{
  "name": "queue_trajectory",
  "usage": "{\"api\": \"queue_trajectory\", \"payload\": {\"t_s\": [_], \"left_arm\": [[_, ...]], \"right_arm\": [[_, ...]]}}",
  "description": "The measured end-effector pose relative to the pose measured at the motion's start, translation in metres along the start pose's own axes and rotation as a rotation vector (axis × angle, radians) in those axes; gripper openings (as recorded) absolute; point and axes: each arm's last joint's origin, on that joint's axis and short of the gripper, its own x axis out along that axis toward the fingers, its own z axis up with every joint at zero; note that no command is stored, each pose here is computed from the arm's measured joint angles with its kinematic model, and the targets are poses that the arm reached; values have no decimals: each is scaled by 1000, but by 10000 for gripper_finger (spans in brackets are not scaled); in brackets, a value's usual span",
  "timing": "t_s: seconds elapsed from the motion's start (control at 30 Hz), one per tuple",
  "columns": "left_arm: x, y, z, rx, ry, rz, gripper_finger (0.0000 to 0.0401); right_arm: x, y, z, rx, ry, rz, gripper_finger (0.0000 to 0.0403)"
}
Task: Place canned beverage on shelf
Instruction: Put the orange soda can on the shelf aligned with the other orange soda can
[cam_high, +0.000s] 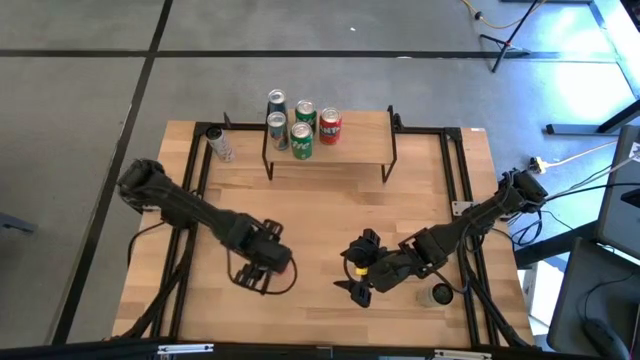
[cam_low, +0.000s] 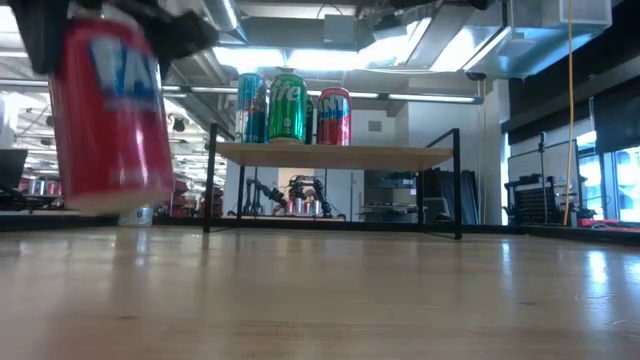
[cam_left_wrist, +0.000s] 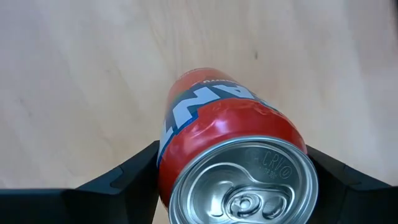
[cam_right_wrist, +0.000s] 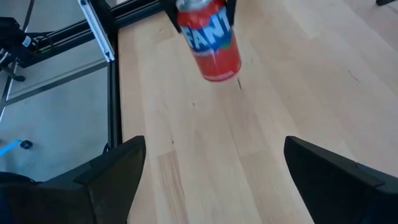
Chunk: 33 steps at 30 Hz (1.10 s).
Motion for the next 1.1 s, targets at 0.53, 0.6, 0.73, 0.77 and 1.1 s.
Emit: {"api": "queue_trajectory", "payload": {"t_s": [0.53,0.6,0.73,0.77,1.1], "left_arm": [[33,-9,6,102,123,-55,325],[33,-10,6,92,126,-54,336],[27,-10,6,86,135,-54,346],[23,-10,8,79,124,-53,346],[-42,-20,9,-150,40,42,349]], "right_arm": [[0,-1,0,-2,-13,-23,370],[0,-1,0,-2,-14,-24,370],[0,-1,0,-2,-14,-24,370],[0,-1,0,-3,-14,-23,370],[0,0,0,-4,-20,-16,370]]}}
